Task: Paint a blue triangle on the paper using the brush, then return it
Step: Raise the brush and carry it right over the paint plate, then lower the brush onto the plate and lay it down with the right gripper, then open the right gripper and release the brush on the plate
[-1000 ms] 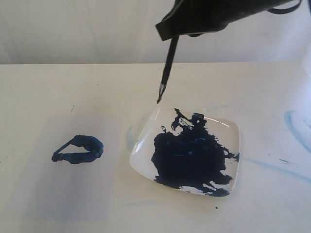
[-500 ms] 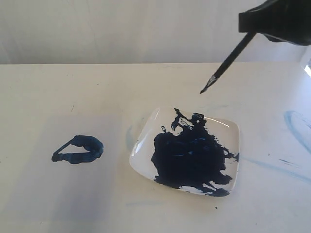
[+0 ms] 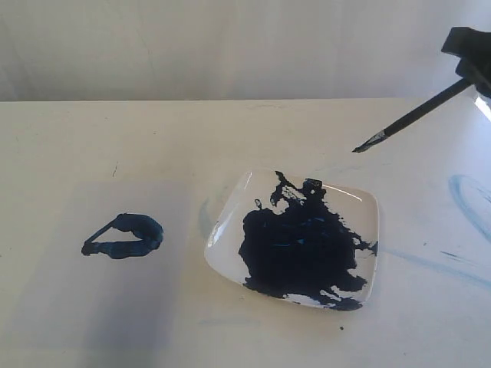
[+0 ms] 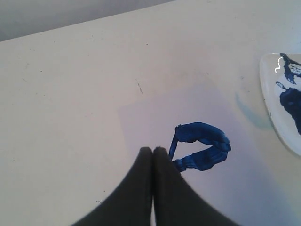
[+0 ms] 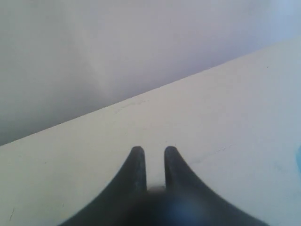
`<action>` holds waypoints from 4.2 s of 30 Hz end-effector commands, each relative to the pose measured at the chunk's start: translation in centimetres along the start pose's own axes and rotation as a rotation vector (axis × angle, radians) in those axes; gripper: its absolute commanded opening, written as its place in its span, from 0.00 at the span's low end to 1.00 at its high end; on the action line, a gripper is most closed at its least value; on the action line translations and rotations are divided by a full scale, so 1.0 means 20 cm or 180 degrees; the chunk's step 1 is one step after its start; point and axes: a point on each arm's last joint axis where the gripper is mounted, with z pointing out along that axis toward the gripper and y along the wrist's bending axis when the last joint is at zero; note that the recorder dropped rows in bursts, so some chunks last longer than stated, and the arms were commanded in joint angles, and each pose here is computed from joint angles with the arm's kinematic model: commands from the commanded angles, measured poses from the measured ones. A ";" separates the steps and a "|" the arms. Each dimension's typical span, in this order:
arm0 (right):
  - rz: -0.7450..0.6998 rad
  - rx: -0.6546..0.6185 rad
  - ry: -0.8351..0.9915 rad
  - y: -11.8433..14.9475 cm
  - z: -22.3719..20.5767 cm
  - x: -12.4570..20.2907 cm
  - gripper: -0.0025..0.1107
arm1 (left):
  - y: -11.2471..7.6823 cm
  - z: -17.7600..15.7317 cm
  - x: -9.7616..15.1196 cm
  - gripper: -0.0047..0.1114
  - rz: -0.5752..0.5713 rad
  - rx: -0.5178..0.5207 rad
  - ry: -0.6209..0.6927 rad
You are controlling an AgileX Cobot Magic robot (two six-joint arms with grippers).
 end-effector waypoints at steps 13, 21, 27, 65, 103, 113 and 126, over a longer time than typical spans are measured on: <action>0.0238 -0.1210 0.0911 0.02 0.33 -0.14 0.02 | -0.02 0.00 0.00 0.04 -0.0131 0.0089 -0.0059; 0.0767 -0.2133 0.1712 -0.27 0.51 0.04 0.02 | -0.02 0.00 0.00 0.04 -0.0164 0.0125 -0.0072; 0.0848 -0.2081 0.1953 -0.37 0.64 0.18 0.02 | -0.02 0.00 0.00 0.04 -0.0151 0.0131 -0.0068; 0.1899 -0.1703 0.1639 -0.69 0.63 0.48 0.02 | -0.03 0.00 0.00 0.04 -0.0178 0.0184 -0.0070; 0.2556 -0.0867 0.1853 -0.80 0.63 0.80 0.02 | -0.03 0.00 0.00 0.04 -0.0195 0.0206 -0.0075; 0.2561 -0.0820 0.1860 -0.81 0.63 0.80 0.51 | -0.04 0.00 0.00 0.04 -0.0193 0.0215 -0.0067; 0.2563 -0.1468 0.1681 -0.71 0.58 0.68 0.60 | -0.04 0.00 0.00 0.04 -0.0211 0.0227 -0.0081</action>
